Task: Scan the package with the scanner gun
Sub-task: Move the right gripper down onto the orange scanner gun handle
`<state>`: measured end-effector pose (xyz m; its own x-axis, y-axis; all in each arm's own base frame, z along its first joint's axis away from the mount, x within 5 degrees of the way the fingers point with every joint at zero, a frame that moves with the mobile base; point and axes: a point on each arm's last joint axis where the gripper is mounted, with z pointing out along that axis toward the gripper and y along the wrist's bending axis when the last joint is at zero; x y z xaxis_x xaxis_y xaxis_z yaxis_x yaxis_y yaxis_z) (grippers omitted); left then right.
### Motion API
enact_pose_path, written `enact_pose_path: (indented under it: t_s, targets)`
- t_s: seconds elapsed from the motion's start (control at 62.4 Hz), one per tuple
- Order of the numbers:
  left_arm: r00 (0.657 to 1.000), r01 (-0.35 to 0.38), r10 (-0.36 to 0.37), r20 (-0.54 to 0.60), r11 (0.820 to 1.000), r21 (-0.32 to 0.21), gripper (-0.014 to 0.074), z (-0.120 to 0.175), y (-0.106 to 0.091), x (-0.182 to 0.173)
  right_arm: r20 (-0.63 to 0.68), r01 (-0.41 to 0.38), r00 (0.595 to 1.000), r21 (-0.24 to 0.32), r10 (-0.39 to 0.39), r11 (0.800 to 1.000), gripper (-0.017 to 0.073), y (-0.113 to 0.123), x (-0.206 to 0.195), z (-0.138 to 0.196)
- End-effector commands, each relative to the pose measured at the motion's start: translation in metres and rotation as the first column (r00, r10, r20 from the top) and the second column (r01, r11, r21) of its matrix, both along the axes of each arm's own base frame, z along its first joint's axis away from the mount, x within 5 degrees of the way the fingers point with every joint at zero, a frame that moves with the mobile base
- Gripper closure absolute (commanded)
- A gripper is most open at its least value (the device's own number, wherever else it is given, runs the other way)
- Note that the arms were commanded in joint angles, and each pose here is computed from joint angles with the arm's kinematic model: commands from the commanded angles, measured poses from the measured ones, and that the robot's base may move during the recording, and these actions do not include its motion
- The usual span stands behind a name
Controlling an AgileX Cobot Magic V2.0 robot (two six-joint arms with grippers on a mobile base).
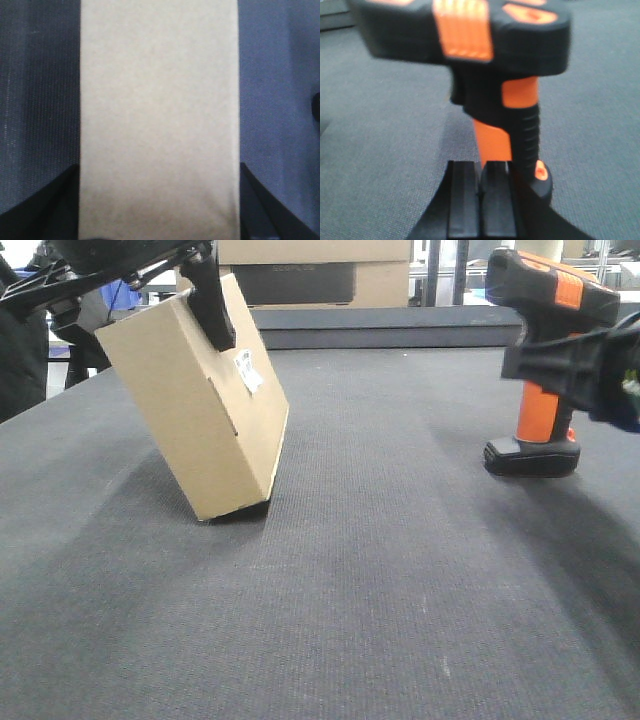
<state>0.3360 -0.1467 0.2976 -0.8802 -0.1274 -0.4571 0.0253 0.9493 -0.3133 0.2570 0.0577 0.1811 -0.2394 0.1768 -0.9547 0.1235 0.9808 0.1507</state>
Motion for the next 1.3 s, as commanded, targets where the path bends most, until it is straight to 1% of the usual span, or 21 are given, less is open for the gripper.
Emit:
enact_pose_path:
  t_s: [0.0,0.08,0.128,0.272,0.336,0.529,0.929,1.074,1.106,1.17,1.282]
  targets:
    - [1.000,-0.001,0.001,0.030,1.000,-0.016,0.0705,0.0049,-0.0017,-0.0008,0.051,-0.005,0.999,-0.036,0.007,0.999,0.0701,0.0011,0.0034,-0.0015]
    - [1.000,-0.001,0.001,0.030,1.000,-0.016,0.0705,0.0049,-0.0017,-0.0008,0.071,0.016,0.997,0.003,-0.016,1.000,0.0701,0.0006,0.0052,-0.0042]
    - [1.000,-0.001,0.001,0.030,1.000,-0.016,0.0705,0.0049,-0.0017,-0.0008,0.100,0.030,0.995,0.011,-0.031,0.999,0.0701,-0.0002,0.0065,-0.0046]
    - [1.000,-0.001,0.001,0.030,1.000,-0.016,0.0705,0.0049,-0.0017,-0.0008,0.196,0.059,0.979,-0.006,-0.057,0.998,0.0701,-0.0026,0.0082,0.0010]
    - [1.000,-0.001,0.001,0.030,1.000,-0.016,0.0705,0.0049,-0.0017,-0.0008,0.215,0.064,0.975,-0.008,-0.061,0.998,0.0701,-0.0031,0.0083,0.0028]
    - [0.999,-0.002,0.002,0.037,1.000,-0.018,0.0705,0.0053,-0.0018,-0.0002,0.186,0.043,0.982,-0.011,-0.041,0.999,0.0701,-0.0012,0.0084,0.0002]
    - [0.999,-0.002,0.002,0.037,1.000,-0.018,0.0705,0.0053,-0.0018,-0.0002,0.174,-0.002,0.985,-0.027,0.007,1.000,0.0701,0.0027,0.0087,-0.0008]
    - [0.999,-0.002,0.002,0.037,1.000,-0.018,0.0705,0.0053,-0.0018,-0.0002,0.164,-0.007,0.986,-0.027,0.011,1.000,0.0699,0.0031,0.0086,-0.0018]
    - [0.999,-0.002,0.002,0.037,1.000,-0.018,0.0705,0.0053,-0.0018,-0.0002,0.164,-0.007,0.986,-0.027,0.011,1.000,0.0680,0.0031,0.0086,-0.0018]
    - [0.999,-0.002,0.002,0.036,1.000,-0.017,0.0705,0.0052,-0.0018,-0.0004,0.164,-0.007,0.986,-0.027,0.011,1.000,0.0590,0.0031,0.0086,-0.0018]
    - [0.999,-0.001,0.002,0.034,1.000,-0.017,0.0705,0.0052,-0.0018,-0.0005,0.164,-0.007,0.986,-0.027,0.011,1.000,0.0342,0.0031,0.0086,-0.0018]
